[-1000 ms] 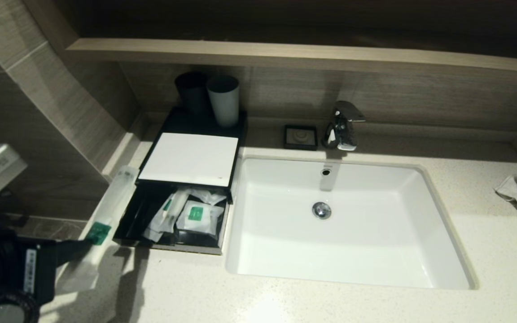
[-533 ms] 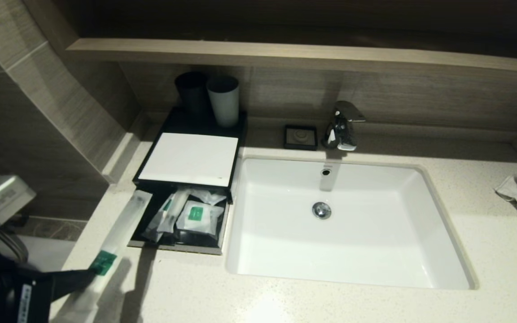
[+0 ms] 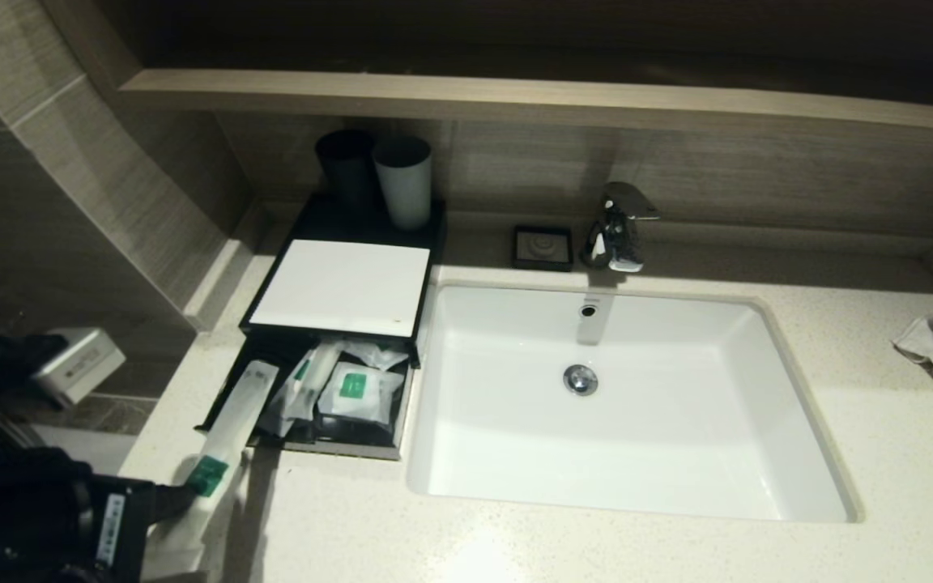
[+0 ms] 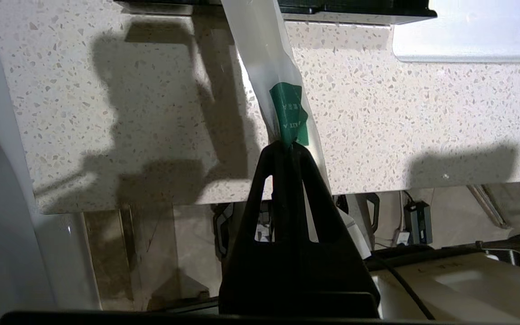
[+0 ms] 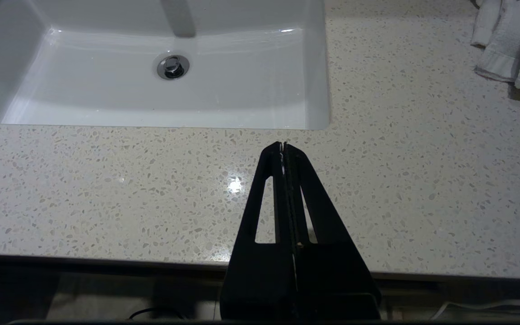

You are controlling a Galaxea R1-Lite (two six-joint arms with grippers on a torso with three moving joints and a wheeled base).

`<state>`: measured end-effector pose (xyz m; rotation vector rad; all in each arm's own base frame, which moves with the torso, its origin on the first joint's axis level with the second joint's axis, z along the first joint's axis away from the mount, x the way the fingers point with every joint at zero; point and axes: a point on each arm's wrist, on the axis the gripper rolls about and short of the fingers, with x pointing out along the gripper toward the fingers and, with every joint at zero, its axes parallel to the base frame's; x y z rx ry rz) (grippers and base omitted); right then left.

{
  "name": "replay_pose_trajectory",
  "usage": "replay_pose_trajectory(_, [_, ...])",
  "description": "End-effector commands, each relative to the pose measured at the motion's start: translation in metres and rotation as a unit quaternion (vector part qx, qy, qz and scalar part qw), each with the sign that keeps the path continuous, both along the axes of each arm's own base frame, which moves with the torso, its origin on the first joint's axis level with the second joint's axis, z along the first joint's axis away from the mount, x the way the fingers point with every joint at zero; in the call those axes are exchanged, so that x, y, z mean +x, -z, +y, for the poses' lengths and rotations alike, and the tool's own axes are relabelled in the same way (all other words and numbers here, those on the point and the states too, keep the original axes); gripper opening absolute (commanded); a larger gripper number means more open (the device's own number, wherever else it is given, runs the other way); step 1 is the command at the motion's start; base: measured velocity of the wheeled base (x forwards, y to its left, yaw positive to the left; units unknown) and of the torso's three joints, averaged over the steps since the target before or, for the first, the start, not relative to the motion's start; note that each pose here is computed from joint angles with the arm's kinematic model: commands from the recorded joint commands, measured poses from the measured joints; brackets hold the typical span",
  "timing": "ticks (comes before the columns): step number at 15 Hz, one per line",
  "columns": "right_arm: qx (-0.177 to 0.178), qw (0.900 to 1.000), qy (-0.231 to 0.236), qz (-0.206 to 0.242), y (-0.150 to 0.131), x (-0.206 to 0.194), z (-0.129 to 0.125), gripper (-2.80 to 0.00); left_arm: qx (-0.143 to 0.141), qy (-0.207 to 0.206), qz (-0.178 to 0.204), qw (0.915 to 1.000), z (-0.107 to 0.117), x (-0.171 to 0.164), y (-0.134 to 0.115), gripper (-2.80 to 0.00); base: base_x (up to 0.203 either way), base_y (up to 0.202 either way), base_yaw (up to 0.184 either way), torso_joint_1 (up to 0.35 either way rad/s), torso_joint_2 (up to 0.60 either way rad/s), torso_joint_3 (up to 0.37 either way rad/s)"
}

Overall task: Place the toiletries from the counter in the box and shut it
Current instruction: Place the bathroom toiletry into the drawer

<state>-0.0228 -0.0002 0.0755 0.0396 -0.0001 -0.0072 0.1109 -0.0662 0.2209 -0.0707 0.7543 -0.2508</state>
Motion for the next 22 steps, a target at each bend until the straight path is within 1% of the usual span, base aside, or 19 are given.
replay_pose_trajectory(1, [0.0,1.0,0.0,0.001,0.0,0.0,0.0,-2.8,0.009,-0.006,0.023,0.9997,-0.004,0.01,0.007,-2.8,0.0,0.0,0.0,0.0,0.0,0.0])
replay_pose_trajectory(4, [0.0,1.0,0.0,0.001,0.0,0.0,0.0,-2.8,0.007,-0.002,0.027,0.9996,-0.009,0.018,0.009,-2.8,0.0,0.0,0.0,0.0,0.0,0.0])
replay_pose_trajectory(7, [0.0,1.0,0.0,0.001,0.0,0.0,0.0,-2.8,0.016,-0.007,0.033,0.9993,-0.013,0.032,0.015,-2.8,0.0,0.0,0.0,0.0,0.0,0.0])
replay_pose_trajectory(8, [0.0,1.0,0.0,0.001,0.0,0.0,0.0,-2.8,0.023,-0.01,0.031,0.9992,-0.012,0.037,0.017,-2.8,0.0,0.0,0.0,0.0,0.0,0.0])
replay_pose_trajectory(10, [0.0,1.0,0.0,0.001,0.0,0.0,0.0,-2.8,0.027,-0.017,0.024,0.9992,-0.01,0.048,0.019,-2.8,0.0,0.0,0.0,0.0,0.0,0.0])
replay_pose_trajectory(13, [0.0,1.0,0.0,0.001,0.0,0.0,0.0,-2.8,0.016,-0.003,0.022,0.9996,-0.008,0.058,0.02,-2.8,0.0,0.0,0.0,0.0,0.0,0.0])
replay_pose_trajectory(17, [0.0,1.0,0.0,0.001,0.0,0.0,0.0,-2.8,0.025,0.004,0.007,0.9996,-0.009,0.069,0.024,-2.8,0.0,0.0,0.0,0.0,0.0,0.0])
replay_pose_trajectory(20, [0.0,1.0,0.0,0.001,0.0,0.0,0.0,-2.8,0.036,0.001,0.005,0.9993,-0.008,0.079,0.028,-2.8,0.0,0.0,0.0,0.0,0.0,0.0])
replay_pose_trajectory(22, [0.0,1.0,0.0,0.001,0.0,0.0,0.0,-2.8,0.041,-0.001,-0.009,0.9991,-0.006,0.087,0.03,-2.8,0.0,0.0,0.0,0.0,0.0,0.0])
